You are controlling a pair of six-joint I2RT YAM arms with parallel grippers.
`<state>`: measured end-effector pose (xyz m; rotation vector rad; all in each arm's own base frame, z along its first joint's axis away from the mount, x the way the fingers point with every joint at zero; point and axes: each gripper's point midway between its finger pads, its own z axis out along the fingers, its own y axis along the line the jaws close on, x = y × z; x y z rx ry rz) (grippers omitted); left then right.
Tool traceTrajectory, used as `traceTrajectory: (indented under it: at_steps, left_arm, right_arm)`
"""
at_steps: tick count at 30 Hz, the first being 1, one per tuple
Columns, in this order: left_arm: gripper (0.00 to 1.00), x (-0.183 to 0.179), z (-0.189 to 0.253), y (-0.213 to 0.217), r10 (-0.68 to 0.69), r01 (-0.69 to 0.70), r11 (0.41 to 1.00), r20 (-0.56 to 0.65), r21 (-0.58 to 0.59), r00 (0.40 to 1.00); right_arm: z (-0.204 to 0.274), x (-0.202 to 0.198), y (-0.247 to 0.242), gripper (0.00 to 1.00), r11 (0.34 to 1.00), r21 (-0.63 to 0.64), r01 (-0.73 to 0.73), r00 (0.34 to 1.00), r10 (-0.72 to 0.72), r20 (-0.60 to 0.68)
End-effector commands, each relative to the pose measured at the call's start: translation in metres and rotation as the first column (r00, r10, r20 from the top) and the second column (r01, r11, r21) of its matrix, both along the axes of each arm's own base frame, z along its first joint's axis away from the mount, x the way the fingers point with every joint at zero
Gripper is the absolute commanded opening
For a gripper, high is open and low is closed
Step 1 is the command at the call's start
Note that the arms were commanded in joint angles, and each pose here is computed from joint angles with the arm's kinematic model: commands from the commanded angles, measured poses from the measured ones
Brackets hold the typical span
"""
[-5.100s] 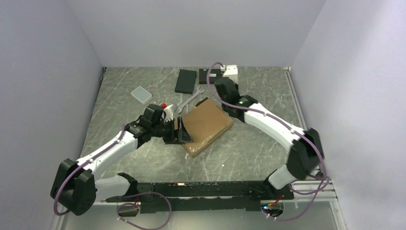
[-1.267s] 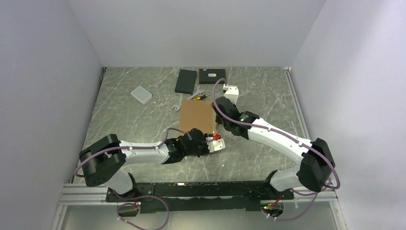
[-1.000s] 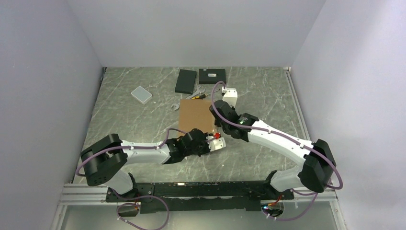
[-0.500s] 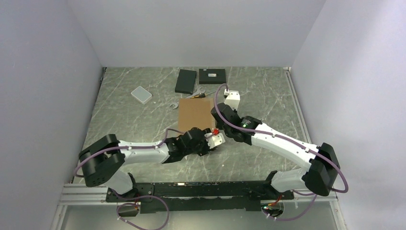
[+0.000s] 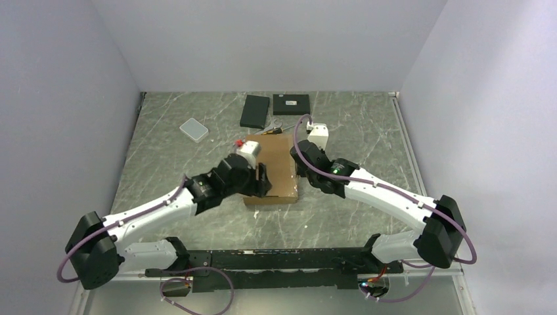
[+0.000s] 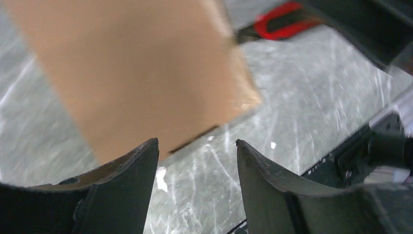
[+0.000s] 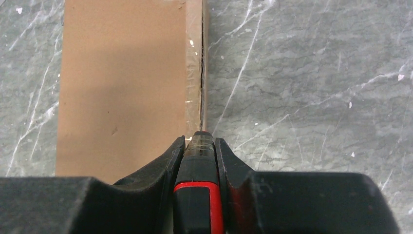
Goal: Unpack the express box
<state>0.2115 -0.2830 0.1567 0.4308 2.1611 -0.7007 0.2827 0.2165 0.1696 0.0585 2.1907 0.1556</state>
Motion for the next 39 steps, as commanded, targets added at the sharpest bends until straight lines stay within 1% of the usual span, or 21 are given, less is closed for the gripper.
traceTrajectory:
  at_steps: [1, 3, 4, 5, 6, 7, 8, 9, 10, 11, 12, 16, 19, 20, 23, 27, 30, 32, 34, 36, 39]
  left_arm:
    - [0.63, 0.001, -0.020, 0.024, 0.159, -0.187, 0.981, -0.323, -0.058, 0.933]
    - [0.62, 0.006, -0.017, 0.019, 0.083, -0.100, 0.993, -0.241, -0.059, 0.967]
    - [0.60, 0.007, -0.014, 0.014, 0.017, -0.029, 0.998, -0.182, -0.064, 0.983]
    - [0.57, 0.007, -0.013, 0.009, -0.051, 0.045, 0.997, -0.118, -0.057, 0.992]
    - [0.55, 0.007, -0.010, 0.001, -0.135, 0.134, 0.990, -0.021, -0.042, 0.991]
    - [0.54, 0.003, -0.009, -0.007, -0.218, 0.218, 0.976, 0.073, 0.004, 0.973]
    - [0.54, 0.000, -0.005, -0.014, -0.281, 0.274, 0.959, 0.182, 0.067, 0.942]
    - [0.54, -0.003, -0.005, -0.022, -0.345, 0.315, 0.938, 0.287, 0.145, 0.894]
    - [0.55, -0.005, -0.005, -0.028, -0.416, 0.349, 0.908, 0.385, 0.233, 0.824]
    - [0.55, -0.004, -0.005, -0.033, -0.432, 0.347, 0.900, 0.435, 0.264, 0.790]
    - [0.56, -0.001, -0.003, -0.038, -0.435, 0.342, 0.899, 0.457, 0.275, 0.776]
    - [0.53, 0.013, -0.020, -0.050, -0.449, 0.316, 0.888, 0.483, 0.333, 0.752]
    - [0.39, 0.022, -0.034, -0.054, -0.438, 0.285, 0.889, 0.483, 0.359, 0.758]
    - [0.38, 0.025, -0.039, -0.053, -0.425, 0.268, 0.893, 0.484, 0.361, 0.765]
    - [0.41, 0.024, -0.048, -0.055, -0.425, 0.277, 0.895, 0.478, 0.351, 0.768]
    - [0.58, 0.011, -0.047, -0.056, -0.435, 0.325, 0.897, 0.472, 0.298, 0.767]
    - [0.64, 0.001, -0.042, -0.056, -0.450, 0.364, 0.892, 0.474, 0.267, 0.757]
    - [0.66, -0.003, -0.042, -0.056, -0.458, 0.381, 0.889, 0.469, 0.256, 0.755]
    - [0.66, 0.000, -0.048, -0.053, -0.447, 0.360, 0.894, 0.460, 0.268, 0.767]
    - [0.64, 0.003, -0.055, -0.052, -0.449, 0.350, 0.891, 0.454, 0.288, 0.770]
    - [0.59, 0.013, -0.064, -0.049, -0.398, 0.288, 0.911, 0.447, 0.296, 0.801]
  right_arm:
    - [0.007, 0.004, -0.001, 0.00, 1.000, -0.003, -0.017, 0.999, 0.017, 0.035]
    - [0.007, 0.003, 0.002, 0.00, 0.999, 0.007, -0.035, 0.999, 0.035, 0.031]
    - [0.007, 0.002, 0.005, 0.00, 0.999, 0.015, -0.046, 0.999, 0.046, 0.023]
    - [0.006, 0.002, 0.006, 0.00, 0.998, 0.018, -0.054, 0.998, 0.054, 0.018]
    - [0.005, 0.001, 0.009, 0.00, 0.998, 0.024, -0.066, 0.998, 0.065, 0.012]
    - [0.005, 0.000, 0.010, 0.00, 0.997, 0.024, -0.069, 0.998, 0.069, 0.005]
    - [0.005, -0.001, 0.010, 0.00, 0.997, 0.023, -0.072, 0.997, 0.072, -0.003]
    - [0.005, -0.001, 0.011, 0.00, 0.997, 0.022, -0.073, 0.997, 0.073, -0.008]
    - [0.005, -0.002, 0.011, 0.00, 0.997, 0.021, -0.075, 0.997, 0.075, -0.012]
    - [0.006, -0.002, 0.011, 0.00, 0.997, 0.020, -0.080, 0.997, 0.080, -0.014]
    - [0.006, -0.003, 0.011, 0.00, 0.997, 0.015, -0.080, 0.997, 0.080, -0.018]
    - [0.009, -0.003, 0.007, 0.00, 0.997, 0.000, -0.074, 0.997, 0.073, -0.024]
    - [0.009, -0.004, 0.008, 0.00, 0.996, -0.007, -0.083, 0.996, 0.083, -0.032]
    - [0.008, -0.005, 0.007, 0.00, 0.996, -0.010, -0.084, 0.996, 0.084, -0.038]
    - [0.006, -0.006, 0.008, 0.00, 0.997, -0.009, -0.082, 0.996, 0.081, -0.047]
    - [0.005, -0.007, 0.009, 0.00, 0.996, 0.003, -0.087, 0.995, 0.087, -0.048]
    - [0.003, -0.007, 0.010, 0.00, 0.996, 0.001, -0.090, 0.995, 0.090, -0.053]
    - [0.001, -0.008, 0.010, 0.00, 0.996, -0.002, -0.091, 0.994, 0.091, -0.058]
    - [0.002, -0.008, 0.010, 0.00, 0.996, -0.001, -0.090, 0.994, 0.090, -0.059]
    - [0.002, -0.008, 0.009, 0.00, 0.996, 0.000, -0.088, 0.994, 0.088, -0.060]
    - [0.005, -0.008, 0.005, 0.00, 0.997, -0.010, -0.073, 0.996, 0.072, -0.056]
